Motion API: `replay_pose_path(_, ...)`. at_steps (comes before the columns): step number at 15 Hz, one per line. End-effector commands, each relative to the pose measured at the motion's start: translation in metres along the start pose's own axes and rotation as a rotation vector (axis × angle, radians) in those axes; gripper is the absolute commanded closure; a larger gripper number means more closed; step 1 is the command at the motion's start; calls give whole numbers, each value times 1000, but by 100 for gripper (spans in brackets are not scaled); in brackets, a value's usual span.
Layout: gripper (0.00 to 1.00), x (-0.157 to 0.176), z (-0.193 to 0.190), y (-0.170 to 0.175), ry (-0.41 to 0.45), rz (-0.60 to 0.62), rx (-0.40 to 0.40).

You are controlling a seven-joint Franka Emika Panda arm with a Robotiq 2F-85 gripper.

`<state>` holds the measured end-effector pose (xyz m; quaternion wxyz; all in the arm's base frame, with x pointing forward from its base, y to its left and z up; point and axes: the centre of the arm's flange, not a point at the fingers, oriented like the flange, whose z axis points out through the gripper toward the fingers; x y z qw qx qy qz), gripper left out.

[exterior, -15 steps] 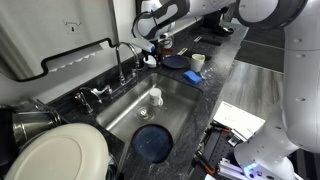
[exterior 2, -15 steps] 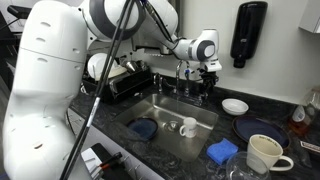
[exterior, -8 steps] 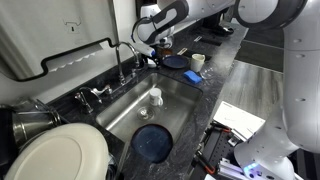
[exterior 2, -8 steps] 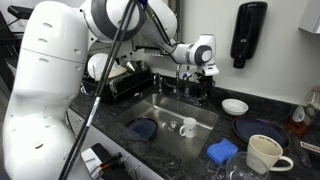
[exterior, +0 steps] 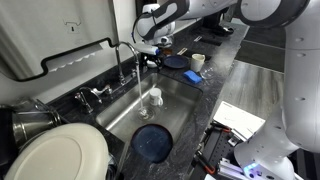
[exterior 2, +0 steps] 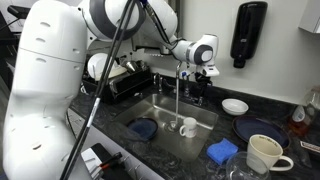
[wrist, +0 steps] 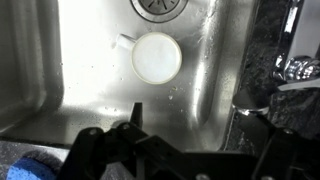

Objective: Turn on the faucet

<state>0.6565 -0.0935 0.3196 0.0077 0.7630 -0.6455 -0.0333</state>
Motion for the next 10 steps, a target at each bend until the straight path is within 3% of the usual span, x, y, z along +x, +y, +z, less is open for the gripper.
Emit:
replay_pose_path(1, 0, -4, -2, 15, -35, -21, -25)
replay_pose_path(6, 0, 14, -20, 20, 67, 75, 26)
replay_pose_path(10, 0, 28, -44, 33, 78, 79, 10)
